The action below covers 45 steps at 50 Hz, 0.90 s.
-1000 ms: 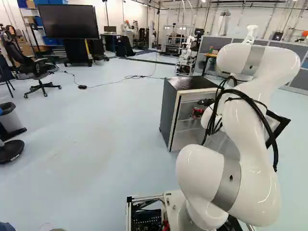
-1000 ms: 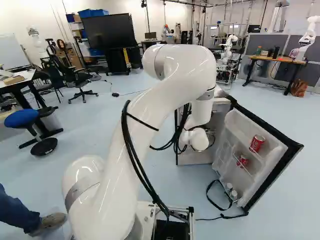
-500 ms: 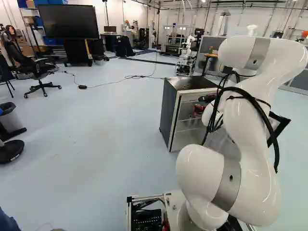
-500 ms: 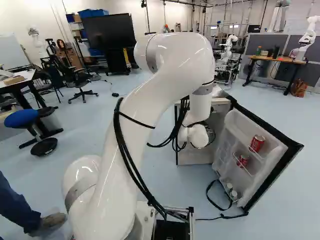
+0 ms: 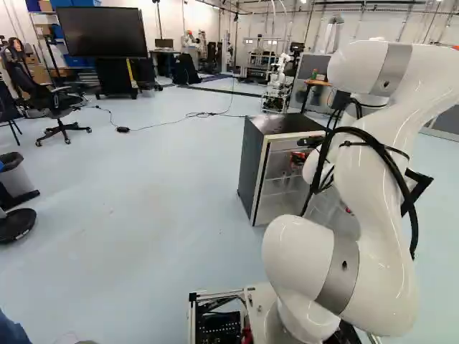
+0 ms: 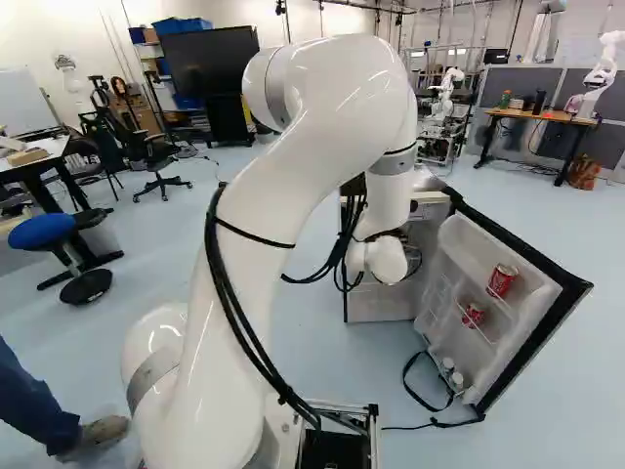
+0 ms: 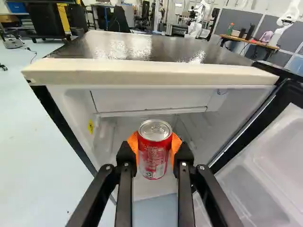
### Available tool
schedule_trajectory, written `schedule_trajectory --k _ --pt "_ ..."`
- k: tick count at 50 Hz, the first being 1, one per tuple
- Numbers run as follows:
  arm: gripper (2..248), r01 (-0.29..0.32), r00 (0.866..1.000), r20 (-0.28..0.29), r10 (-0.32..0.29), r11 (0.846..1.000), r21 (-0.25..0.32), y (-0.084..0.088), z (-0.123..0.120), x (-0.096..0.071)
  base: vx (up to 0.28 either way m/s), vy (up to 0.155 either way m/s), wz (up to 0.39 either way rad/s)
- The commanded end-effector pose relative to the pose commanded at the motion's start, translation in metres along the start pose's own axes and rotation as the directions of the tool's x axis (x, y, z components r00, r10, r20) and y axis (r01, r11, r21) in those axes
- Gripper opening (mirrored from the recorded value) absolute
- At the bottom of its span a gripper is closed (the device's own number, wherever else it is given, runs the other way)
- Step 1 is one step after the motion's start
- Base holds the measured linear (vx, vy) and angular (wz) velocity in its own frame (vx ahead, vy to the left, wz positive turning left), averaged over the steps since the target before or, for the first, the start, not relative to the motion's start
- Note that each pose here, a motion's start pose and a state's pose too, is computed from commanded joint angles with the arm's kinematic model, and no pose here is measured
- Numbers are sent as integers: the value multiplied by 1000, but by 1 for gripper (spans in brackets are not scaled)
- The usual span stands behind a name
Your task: Grab a drink from the fridge
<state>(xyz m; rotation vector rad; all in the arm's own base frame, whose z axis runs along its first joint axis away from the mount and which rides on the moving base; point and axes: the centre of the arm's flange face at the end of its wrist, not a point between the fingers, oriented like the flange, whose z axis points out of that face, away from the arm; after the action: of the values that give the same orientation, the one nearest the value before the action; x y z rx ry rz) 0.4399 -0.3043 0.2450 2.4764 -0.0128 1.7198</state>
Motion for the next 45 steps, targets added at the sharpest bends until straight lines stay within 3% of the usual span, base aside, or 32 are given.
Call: schedule_trajectory --k 26,45 --pt "88 5 1000 -16 -5 1000 -23 -8 -43 23 0 0 0" --pt "88 23 999 -45 -24 999 -35 -8 -56 43 0 0 0"
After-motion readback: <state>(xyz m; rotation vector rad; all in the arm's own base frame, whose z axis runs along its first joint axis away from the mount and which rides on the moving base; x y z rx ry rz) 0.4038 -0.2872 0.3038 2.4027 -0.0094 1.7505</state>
